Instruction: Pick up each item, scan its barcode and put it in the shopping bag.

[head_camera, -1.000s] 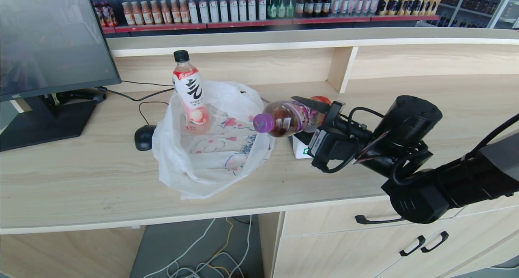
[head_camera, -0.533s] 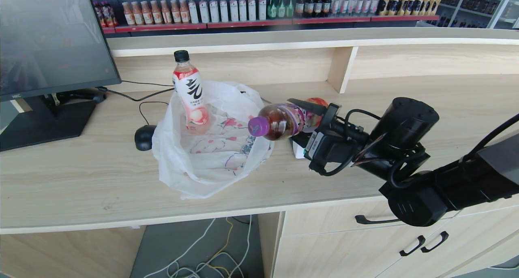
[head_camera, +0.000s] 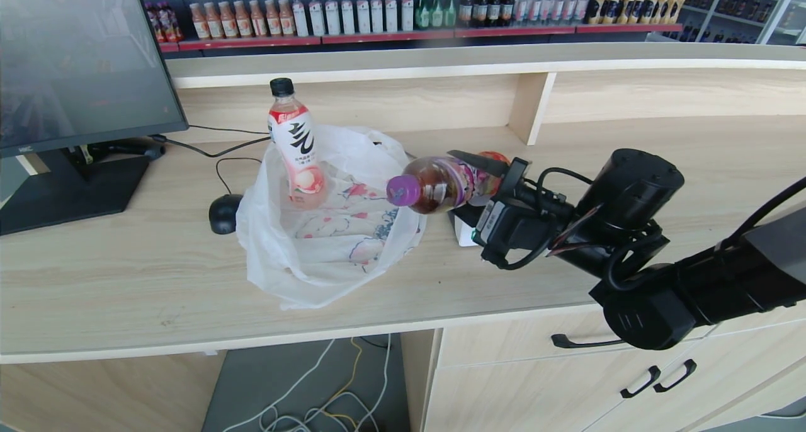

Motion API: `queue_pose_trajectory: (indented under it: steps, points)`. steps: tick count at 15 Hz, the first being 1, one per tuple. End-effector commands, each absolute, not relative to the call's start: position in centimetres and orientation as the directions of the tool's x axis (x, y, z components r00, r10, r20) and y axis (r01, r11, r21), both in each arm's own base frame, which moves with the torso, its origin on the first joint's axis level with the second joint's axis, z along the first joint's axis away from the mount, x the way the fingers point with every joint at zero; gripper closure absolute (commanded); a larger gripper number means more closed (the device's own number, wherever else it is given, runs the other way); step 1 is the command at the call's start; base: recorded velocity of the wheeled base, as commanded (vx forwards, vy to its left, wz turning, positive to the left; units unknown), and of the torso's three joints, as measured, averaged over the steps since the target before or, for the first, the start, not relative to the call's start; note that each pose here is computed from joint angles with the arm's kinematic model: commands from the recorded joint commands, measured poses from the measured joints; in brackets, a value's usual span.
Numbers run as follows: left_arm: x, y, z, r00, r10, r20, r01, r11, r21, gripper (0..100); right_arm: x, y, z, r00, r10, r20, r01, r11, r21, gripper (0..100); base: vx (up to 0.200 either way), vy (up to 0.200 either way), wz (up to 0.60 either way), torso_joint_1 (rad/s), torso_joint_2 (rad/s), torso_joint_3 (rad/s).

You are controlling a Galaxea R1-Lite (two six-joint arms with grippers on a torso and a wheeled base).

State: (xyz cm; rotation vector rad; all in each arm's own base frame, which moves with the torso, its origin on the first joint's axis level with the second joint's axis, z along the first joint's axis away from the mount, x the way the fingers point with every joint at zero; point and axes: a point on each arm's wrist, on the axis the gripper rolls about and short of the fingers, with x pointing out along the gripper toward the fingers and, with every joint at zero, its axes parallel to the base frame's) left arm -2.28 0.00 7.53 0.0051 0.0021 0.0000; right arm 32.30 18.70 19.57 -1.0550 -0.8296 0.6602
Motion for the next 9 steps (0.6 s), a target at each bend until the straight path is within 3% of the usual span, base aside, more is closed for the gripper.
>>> queue_pose_trajectory:
  steps: [1, 9]
  points:
    - [-2.3, 0.0, 7.5, 1.000, 0.000, -0.002, 0.000, 1.000, 0.005, 0, 32.2, 18.7, 19.9, 0.535, 0.799, 0.276, -0.069, 0.367, -0.928, 100, 0.000, 0.000, 0.00, 0.000, 0.00, 0.000]
    - [-2.3, 0.0, 7.5, 1.000, 0.000, -0.003, 0.000, 1.000, 0.005, 0, 32.0, 18.6, 21.5, 0.560, 0.755, 0.342, -0.085, 0.462, -0.883, 100, 0.000, 0.000, 0.00, 0.000, 0.00, 0.000]
